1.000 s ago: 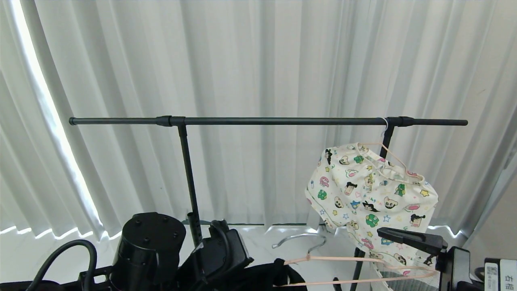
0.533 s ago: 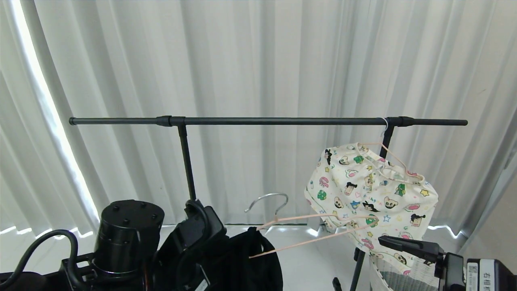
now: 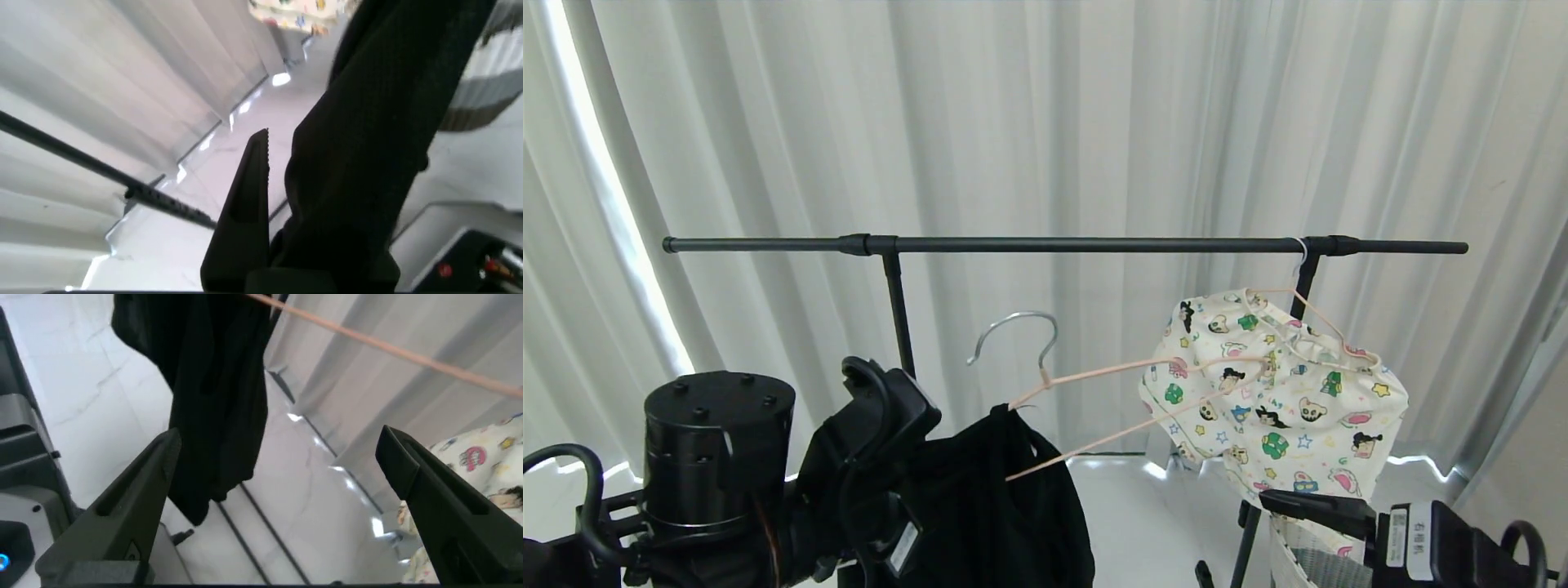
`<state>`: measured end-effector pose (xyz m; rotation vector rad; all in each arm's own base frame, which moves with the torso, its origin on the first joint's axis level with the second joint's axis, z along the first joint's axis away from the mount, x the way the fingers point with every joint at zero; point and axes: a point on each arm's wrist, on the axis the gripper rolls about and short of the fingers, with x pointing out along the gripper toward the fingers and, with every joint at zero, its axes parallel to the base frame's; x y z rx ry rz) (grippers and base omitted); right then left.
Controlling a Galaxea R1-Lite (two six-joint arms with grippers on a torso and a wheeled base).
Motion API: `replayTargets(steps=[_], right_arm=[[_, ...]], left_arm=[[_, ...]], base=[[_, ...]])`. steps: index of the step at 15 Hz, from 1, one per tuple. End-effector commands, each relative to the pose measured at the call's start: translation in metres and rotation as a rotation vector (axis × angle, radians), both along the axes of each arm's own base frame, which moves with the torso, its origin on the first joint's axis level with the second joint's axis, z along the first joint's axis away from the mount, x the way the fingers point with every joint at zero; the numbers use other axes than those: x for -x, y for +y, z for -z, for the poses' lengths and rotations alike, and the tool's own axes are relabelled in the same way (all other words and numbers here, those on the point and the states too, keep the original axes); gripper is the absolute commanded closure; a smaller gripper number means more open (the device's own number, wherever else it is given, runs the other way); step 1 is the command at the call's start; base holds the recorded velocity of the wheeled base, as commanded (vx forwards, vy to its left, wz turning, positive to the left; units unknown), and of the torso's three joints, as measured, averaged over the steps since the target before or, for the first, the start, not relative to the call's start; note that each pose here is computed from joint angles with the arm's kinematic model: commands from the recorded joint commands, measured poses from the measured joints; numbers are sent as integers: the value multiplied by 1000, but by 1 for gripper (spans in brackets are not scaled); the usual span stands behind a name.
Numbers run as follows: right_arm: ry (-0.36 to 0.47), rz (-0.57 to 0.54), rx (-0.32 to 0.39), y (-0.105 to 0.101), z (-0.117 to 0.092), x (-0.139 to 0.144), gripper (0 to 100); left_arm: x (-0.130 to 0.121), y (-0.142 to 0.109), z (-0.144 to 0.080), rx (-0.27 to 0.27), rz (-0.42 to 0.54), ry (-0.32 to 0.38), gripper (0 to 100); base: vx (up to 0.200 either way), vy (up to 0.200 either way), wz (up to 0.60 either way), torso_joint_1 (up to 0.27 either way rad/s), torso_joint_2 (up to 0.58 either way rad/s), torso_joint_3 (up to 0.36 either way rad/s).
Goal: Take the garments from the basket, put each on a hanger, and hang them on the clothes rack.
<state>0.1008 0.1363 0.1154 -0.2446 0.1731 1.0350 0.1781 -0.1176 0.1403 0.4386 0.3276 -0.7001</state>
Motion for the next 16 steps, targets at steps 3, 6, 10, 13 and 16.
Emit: replayTargets(steps=[3,6,10,13,16], right_arm=[[189,59,-7,28,16,-18,0],[288,217,-147,70,11,-42,0],[279,237,-153,93,15,-58,0],[282,246,-132,98,22,-57,0],[284,277,-105,100,30,-60,0]], left_arm=[[-11,-11,-21,81,-15,-41,100],[-9,-17,-24,89,12,-50,100],[-6,-22,-24,90,35,-50,100],[-6,-23,-26,94,40,-52,100],[-4,-27,-28,99,60,-57,100]], base=[[0,0,0,0,0,0],[0,0,0,0,0,0],[0,0,0,0,0,0],[0,0,0,0,0,0],[0,0,0,0,0,0]])
